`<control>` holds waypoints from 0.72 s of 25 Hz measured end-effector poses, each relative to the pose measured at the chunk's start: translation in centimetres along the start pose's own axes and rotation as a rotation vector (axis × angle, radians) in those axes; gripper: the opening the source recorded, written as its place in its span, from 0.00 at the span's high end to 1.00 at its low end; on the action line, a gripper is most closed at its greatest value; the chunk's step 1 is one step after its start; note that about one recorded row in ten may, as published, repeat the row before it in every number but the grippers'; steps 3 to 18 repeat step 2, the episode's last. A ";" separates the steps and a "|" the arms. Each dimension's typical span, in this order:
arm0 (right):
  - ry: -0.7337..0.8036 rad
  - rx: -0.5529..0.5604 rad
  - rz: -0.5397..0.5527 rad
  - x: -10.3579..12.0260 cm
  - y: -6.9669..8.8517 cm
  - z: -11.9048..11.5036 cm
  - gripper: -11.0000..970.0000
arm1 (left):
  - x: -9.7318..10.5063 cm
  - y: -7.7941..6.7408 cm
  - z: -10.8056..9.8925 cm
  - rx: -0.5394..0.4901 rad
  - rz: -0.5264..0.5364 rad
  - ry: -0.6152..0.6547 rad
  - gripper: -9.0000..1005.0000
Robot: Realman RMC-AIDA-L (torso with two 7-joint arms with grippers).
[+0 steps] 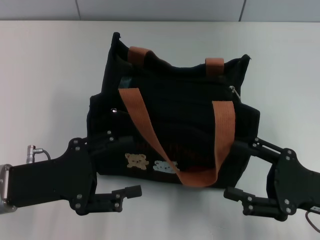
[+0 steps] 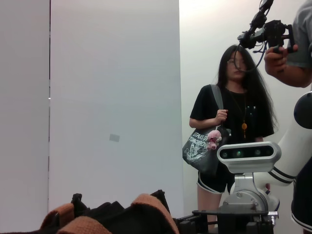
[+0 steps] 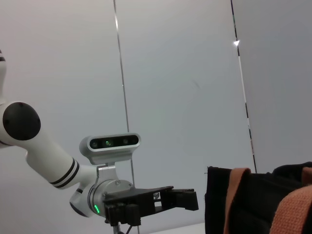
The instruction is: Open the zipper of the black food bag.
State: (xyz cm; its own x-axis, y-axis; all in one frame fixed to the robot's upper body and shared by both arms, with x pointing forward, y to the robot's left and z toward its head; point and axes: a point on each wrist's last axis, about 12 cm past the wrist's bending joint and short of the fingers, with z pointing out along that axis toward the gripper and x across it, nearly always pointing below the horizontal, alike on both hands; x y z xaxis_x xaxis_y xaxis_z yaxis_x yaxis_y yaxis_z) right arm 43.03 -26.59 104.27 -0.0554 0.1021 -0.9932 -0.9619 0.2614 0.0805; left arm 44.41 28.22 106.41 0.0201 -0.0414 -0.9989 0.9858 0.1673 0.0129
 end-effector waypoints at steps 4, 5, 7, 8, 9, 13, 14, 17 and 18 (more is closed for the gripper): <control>-0.003 0.006 -0.002 0.0 0.0 0.0 0.13 | 0.0 0.0 0.0 -0.001 0.002 -0.002 0.18; -0.003 0.006 -0.002 0.0 0.0 0.0 0.13 | 0.0 0.0 0.0 -0.001 0.002 -0.002 0.18; -0.003 0.006 -0.002 0.0 0.0 0.0 0.13 | 0.0 0.0 0.0 -0.001 0.002 -0.002 0.18; -0.003 0.006 -0.002 0.0 0.0 0.0 0.13 | 0.0 0.0 0.0 -0.001 0.002 -0.002 0.18; -0.003 0.006 -0.002 0.0 0.0 0.0 0.13 | 0.0 0.0 0.0 -0.001 0.002 -0.002 0.18; -0.003 0.006 -0.002 0.0 0.0 0.0 0.13 | 0.0 0.0 0.0 -0.001 0.002 -0.002 0.18; -0.003 0.006 -0.002 0.0 0.0 0.0 0.13 | 0.0 0.0 0.0 -0.001 0.002 -0.002 0.18; -0.003 0.006 -0.002 0.0 0.0 0.0 0.13 | 0.0 0.0 0.0 -0.001 0.002 -0.002 0.18; -0.003 0.006 -0.002 0.0 0.0 0.0 0.13 | 0.0 0.0 0.0 -0.001 0.002 -0.002 0.18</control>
